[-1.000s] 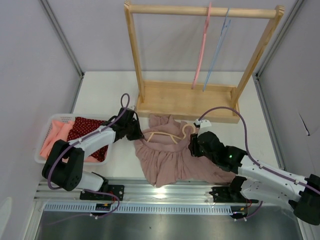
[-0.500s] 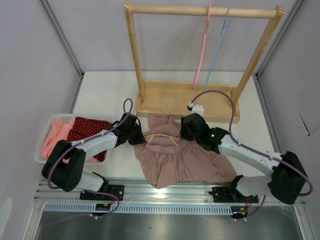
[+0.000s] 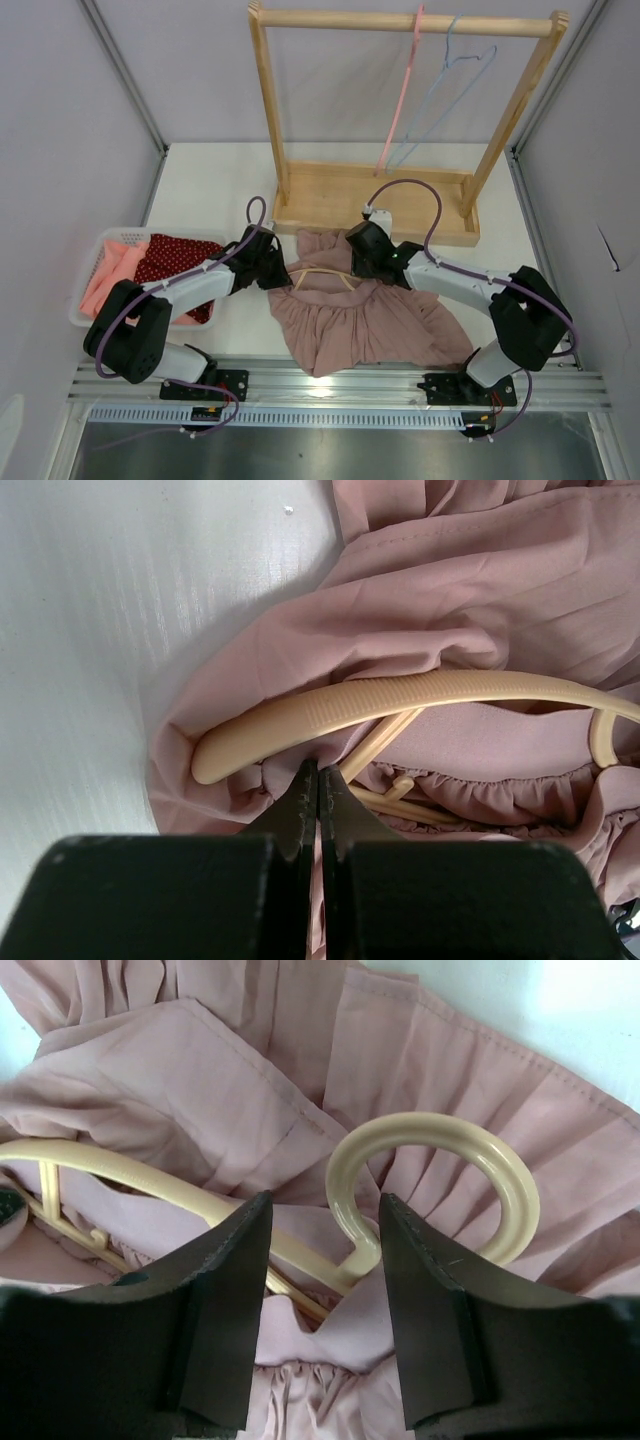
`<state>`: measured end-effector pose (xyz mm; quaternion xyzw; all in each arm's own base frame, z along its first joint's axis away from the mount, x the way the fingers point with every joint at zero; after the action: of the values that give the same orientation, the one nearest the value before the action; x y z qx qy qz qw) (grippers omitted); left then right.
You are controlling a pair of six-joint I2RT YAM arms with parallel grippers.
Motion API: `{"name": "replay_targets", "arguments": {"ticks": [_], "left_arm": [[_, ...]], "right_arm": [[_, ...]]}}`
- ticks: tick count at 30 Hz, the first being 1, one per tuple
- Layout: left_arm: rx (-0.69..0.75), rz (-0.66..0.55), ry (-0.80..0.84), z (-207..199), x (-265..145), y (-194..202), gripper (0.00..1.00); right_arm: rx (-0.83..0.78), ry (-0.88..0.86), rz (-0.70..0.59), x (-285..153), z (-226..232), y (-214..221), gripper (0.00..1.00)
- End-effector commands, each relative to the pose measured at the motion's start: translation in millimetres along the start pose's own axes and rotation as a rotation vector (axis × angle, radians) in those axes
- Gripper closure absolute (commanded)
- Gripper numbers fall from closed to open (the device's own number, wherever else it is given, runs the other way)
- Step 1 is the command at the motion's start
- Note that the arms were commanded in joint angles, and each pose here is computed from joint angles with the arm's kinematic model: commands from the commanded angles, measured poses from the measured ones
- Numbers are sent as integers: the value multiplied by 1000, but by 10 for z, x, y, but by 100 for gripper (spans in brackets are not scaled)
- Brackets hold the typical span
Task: Place the skirt on the hanger
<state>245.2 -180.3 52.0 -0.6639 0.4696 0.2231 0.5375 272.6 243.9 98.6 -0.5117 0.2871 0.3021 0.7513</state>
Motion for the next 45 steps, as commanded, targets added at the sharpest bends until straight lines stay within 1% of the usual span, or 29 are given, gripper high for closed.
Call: {"name": "replay_targets", "arguments": {"ticks": [1, 2, 4, 5, 8, 9, 10, 11, 13, 16, 17, 19, 22, 25, 28, 30, 33, 37, 39, 40, 45], "left_arm": [[14, -32, 24, -91, -5, -121, 100], [15, -32, 24, -93, -10, -123, 100], [17, -34, 23, -93, -18, -130, 100], [17, -34, 23, -94, -22, -129, 100], [21, -39, 25, -100, -35, -144, 100], [21, -42, 25, -103, -42, -153, 100], [21, -45, 25, -104, -52, -160, 100], [21, -41, 24, -103, -57, -149, 100], [24, -42, 22, -98, -63, -150, 100], [22, -43, 19, -87, -76, -131, 100], [22, -44, 19, -87, -81, -130, 100], [23, -46, 23, -87, -79, -118, 100], [15, -45, 22, -79, -70, -101, 100], [9, -45, 15, -73, -42, -123, 100], [-1, -44, 28, -114, -10, -184, 100], [-7, -32, 33, -128, 22, -174, 100], [-15, -31, 45, -141, 33, -159, 100], [-23, -22, 53, -142, 45, -118, 100], [-32, -25, 50, -134, 41, -109, 100], [-33, -29, 53, -135, 29, -101, 100], [-37, -35, 61, -135, 3, -49, 100]], "right_arm": [[25, -16, -44, 77, 126, -84, 54], [24, -11, -44, 90, 112, -75, 57], [23, -1, -44, 112, 61, -43, 60], [25, -4, -47, 108, 46, -42, 64], [32, -14, -61, 82, 1, -39, 82], [32, -19, -69, 63, -7, -50, 92], [36, -39, -91, 8, -2, -89, 98], [41, -48, -105, -31, -7, -113, 100], [54, -68, -151, -127, -20, -198, 100], [77, -129, -227, -408, -38, -342, 100], [80, -159, -273, -562, -76, -407, 100], [91, -190, -317, -700, -103, -448, 100], [81, -267, -348, -874, -106, -475, 100], [27, -348, -358, -1032, -42, -415, 100], [11, -386, -397, -1196, -47, -407, 100], [36, -402, -430, -1293, -82, -462, 100], [33, -437, -446, -1353, -62, -484, 100], [10, -497, -422, -1367, 45, -439, 100], [8, -568, -430, -1417, 152, -444, 100], [-20, -595, -414, -1401, 173, -385, 100], [-54, -651, -421, -1386, 285, -481, 100]]}}
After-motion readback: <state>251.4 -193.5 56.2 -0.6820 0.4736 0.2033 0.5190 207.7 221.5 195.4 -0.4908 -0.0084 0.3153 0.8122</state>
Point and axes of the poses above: each gripper's point midway between its finger pads, its own x axis out along the fingers, its own z axis along the line the jaws close on, y = z × x, the point moved 2 cm from there along -x, back along the fingers, and after that the axes turned 14 degrees about x, right-handed, at the moved point
